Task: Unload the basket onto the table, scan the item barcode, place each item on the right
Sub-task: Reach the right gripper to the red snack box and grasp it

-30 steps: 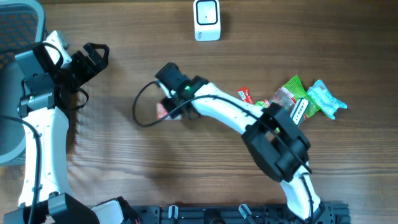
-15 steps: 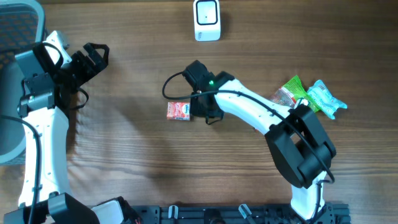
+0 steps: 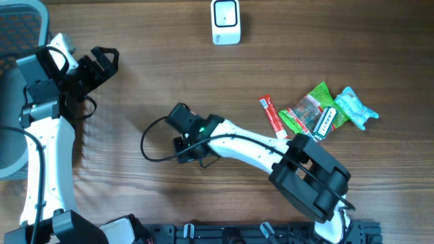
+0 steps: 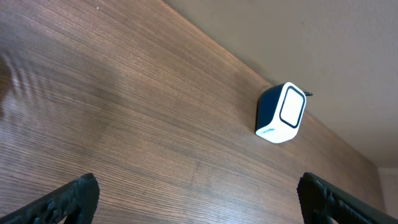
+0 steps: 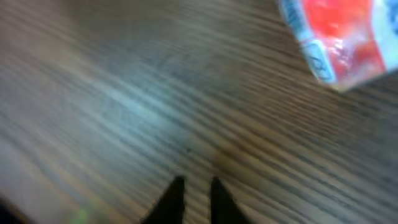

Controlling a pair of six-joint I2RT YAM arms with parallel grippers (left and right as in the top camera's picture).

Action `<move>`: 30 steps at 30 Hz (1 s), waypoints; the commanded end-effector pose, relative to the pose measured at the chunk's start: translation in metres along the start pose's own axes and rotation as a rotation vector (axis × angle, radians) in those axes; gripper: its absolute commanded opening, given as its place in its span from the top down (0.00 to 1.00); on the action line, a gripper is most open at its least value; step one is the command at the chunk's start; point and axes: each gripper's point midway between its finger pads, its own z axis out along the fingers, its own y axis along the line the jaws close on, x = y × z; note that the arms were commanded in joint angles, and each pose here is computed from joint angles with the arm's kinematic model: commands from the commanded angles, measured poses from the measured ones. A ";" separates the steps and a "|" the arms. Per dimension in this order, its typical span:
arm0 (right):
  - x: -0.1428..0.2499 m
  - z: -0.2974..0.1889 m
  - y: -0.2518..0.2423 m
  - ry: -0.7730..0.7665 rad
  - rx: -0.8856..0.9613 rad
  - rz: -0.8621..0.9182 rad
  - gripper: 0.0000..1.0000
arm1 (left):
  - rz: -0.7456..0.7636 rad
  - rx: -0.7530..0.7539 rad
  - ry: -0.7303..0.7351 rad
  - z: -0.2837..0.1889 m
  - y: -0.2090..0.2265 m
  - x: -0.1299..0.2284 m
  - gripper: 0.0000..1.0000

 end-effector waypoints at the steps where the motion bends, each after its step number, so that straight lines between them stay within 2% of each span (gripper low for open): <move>1: -0.041 -0.064 0.022 -0.145 -0.125 -0.305 0.46 | 0.017 0.002 -0.005 -0.001 0.000 -0.002 0.00; 4: -0.085 -0.094 -0.015 -0.279 -0.071 -0.371 0.53 | 0.017 0.002 -0.005 -0.001 0.000 -0.002 0.00; 9: -0.109 -0.073 -0.033 -0.329 -0.035 -0.528 0.53 | 0.017 0.002 -0.005 -0.001 0.000 -0.002 0.00; 14: -0.102 -0.025 -0.065 -0.235 0.044 -0.471 0.53 | 0.017 0.002 -0.005 -0.001 0.000 -0.002 0.00; 22: -0.095 -0.017 -0.059 -0.206 -0.022 -0.406 0.62 | 0.017 0.002 -0.005 -0.001 0.000 -0.002 0.00; 26: -0.086 -0.011 -0.061 -0.183 -0.032 -0.405 0.60 | 0.017 0.002 -0.005 -0.001 0.000 -0.002 0.00; 28: -0.081 -0.005 -0.066 -0.185 -0.033 -0.404 0.54 | 0.017 0.002 -0.005 -0.001 0.000 -0.002 0.00; 30: -0.079 -0.003 -0.067 -0.187 -0.034 -0.396 0.58 | 0.017 0.002 -0.005 -0.001 0.000 -0.002 0.00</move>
